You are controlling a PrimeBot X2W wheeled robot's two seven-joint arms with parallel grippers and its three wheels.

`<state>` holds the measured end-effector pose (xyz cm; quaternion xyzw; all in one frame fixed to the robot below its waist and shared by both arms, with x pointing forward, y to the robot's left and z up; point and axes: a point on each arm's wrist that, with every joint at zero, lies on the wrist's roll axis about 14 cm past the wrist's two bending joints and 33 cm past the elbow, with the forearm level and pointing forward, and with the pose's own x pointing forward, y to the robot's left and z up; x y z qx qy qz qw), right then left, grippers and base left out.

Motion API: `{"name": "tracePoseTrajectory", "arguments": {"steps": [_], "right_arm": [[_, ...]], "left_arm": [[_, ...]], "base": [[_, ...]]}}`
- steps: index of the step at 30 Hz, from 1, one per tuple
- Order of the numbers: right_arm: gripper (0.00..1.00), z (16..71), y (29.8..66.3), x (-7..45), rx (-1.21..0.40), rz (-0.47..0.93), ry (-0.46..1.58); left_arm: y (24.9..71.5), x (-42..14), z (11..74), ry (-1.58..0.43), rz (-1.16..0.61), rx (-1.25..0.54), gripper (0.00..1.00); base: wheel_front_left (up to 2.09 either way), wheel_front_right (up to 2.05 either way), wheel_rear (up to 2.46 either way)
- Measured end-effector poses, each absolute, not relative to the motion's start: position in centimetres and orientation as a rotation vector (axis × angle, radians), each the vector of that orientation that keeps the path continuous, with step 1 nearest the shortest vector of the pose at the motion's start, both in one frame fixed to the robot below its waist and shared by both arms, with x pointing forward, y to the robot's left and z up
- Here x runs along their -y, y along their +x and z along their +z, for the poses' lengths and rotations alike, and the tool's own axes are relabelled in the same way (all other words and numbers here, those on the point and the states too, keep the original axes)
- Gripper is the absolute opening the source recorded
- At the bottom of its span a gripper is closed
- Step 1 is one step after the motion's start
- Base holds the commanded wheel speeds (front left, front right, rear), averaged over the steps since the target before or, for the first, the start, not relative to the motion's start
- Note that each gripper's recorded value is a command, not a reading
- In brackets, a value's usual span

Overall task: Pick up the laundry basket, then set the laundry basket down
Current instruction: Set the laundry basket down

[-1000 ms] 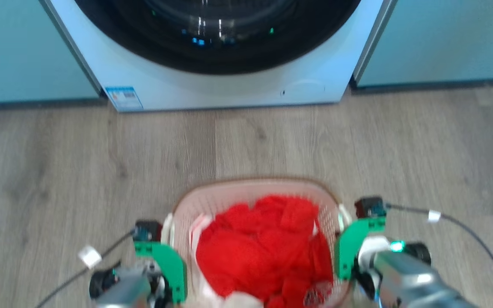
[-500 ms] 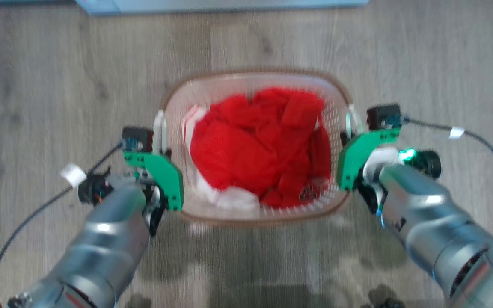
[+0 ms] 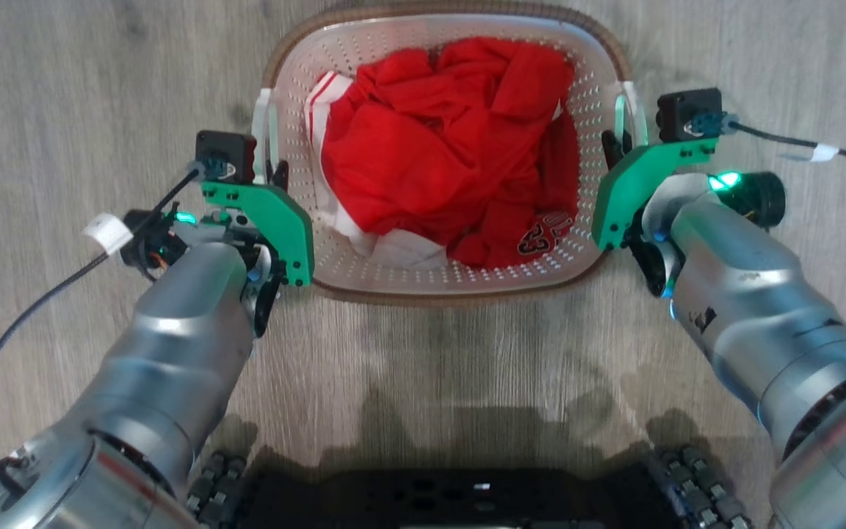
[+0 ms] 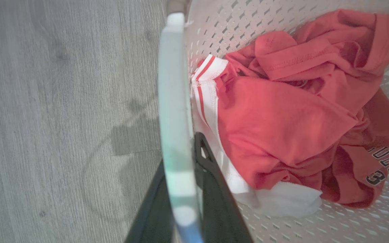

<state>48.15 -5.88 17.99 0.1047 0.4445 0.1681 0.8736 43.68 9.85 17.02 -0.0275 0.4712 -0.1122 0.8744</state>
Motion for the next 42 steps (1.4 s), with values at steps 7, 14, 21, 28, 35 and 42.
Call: {"name": "tracePoseTrajectory", "arguments": {"steps": [7,14,21,28,35,42], "right_arm": [[0.00,15.5,48.2,5.8,-0.951,0.348,0.224],[0.00,14.7,48.2,6.0,-0.955,0.342,0.221],[0.00,14.3,48.5,6.2,-0.946,0.336,0.214],[0.00,14.1,49.1,6.3,-0.932,0.335,0.207],[0.40,14.3,49.5,6.5,-0.921,0.335,0.189],[1.00,15.2,50.3,7.2,-0.896,0.319,0.174]], "left_arm": [[44.0,-10.0,14.9,-0.049,-0.234,-1.004,0.00],[44.2,-9.8,14.4,-0.044,-0.242,-1.005,0.00],[44.3,-9.6,14.1,-0.051,-0.240,-1.003,0.00],[44.7,-9.6,13.8,-0.044,-0.245,-0.991,0.00],[44.9,-9.5,14.1,-0.047,-0.244,-0.984,0.16],[45.2,-9.7,14.7,-0.053,-0.227,-0.975,0.82]], "base": [[0.00,0.00,0.00],[0.00,0.00,0.00],[0.00,0.00,0.00],[0.00,0.00,0.00],[0.00,0.00,0.00],[0.00,0.00,0.00]]}}
